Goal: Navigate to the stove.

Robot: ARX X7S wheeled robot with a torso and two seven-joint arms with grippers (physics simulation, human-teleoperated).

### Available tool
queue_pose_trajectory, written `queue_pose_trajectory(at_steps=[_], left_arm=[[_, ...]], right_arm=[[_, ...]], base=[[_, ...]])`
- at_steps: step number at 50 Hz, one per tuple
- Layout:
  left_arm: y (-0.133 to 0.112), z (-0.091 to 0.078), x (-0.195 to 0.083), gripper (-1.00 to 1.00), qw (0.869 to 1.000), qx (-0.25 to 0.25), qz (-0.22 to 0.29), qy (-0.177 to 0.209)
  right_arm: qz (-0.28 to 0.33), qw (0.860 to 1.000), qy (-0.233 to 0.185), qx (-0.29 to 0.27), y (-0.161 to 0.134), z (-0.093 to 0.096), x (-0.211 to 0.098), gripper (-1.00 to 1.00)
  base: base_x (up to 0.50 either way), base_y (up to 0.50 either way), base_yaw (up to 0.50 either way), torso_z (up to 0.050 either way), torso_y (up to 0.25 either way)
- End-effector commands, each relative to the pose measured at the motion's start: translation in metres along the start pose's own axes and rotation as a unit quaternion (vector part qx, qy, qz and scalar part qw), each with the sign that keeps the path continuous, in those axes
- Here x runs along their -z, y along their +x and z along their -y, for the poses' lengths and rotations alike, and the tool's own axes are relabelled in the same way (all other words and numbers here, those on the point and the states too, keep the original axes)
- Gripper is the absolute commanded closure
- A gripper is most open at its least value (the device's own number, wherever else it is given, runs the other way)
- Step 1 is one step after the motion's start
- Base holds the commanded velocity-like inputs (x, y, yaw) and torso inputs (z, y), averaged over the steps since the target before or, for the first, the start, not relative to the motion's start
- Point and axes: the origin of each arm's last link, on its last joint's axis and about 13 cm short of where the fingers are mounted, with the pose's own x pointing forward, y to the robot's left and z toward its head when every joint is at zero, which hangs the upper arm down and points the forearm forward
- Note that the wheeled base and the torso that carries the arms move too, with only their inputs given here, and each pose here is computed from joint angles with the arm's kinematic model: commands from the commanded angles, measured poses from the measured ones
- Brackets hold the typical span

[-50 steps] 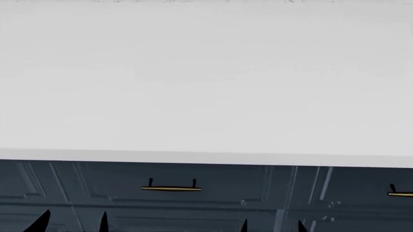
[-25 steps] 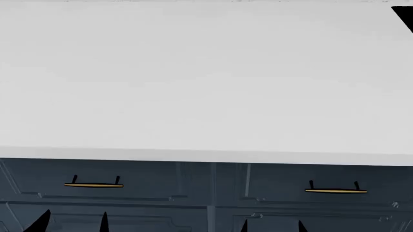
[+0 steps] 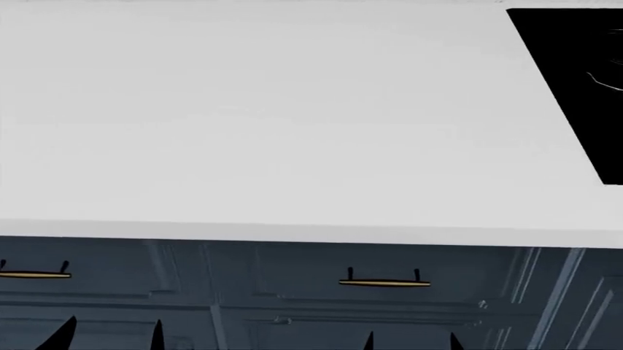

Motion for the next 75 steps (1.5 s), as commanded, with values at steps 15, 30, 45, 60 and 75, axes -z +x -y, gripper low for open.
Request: queue_pose_trajectory(at_steps=[15, 30, 45, 60, 75], left_arm=[[0.0001, 0.0002, -0.0004, -1.00, 1.000, 0.000, 0.000, 0.001], [0.0004, 0.0001, -0.0003, -1.00, 1.000, 0.000, 0.000, 0.002], [-0.0003, 0.0004, -0.0005, -1.00, 1.000, -0.001, 0.001, 0.002], [-0.0001, 0.0004, -0.0008, -1.00, 1.000, 0.000, 0.000, 0.001], [-0.0001, 0.0011, -0.0016, -1.00, 1.000, 0.000, -0.001, 0.001]], right_arm=[[0.001, 1.000, -0.001, 0.001, -0.0004, 0.0001, -0.0001, -1.00], [0.001, 1.000, -0.001, 0.001, -0.0008, -0.0001, -0.0009, -1.00], [0.001, 1.000, 0.000, 0.002, -0.0012, 0.0005, -0.0002, -1.00], [0.001, 1.000, -0.001, 0.001, -0.0013, 0.0004, -0.0001, -1.00], [0.000, 1.000, -0.002, 0.001, -0.0017, 0.0006, -0.0009, -1.00]], base=[[-0.01, -0.50, 0.00, 0.000, 0.000], [-0.01, -0.50, 0.00, 0.000, 0.000], [-0.01, -0.50, 0.00, 0.000, 0.000], [0.00, -0.50, 0.00, 0.000, 0.000], [0.00, -0.50, 0.00, 0.000, 0.000]])
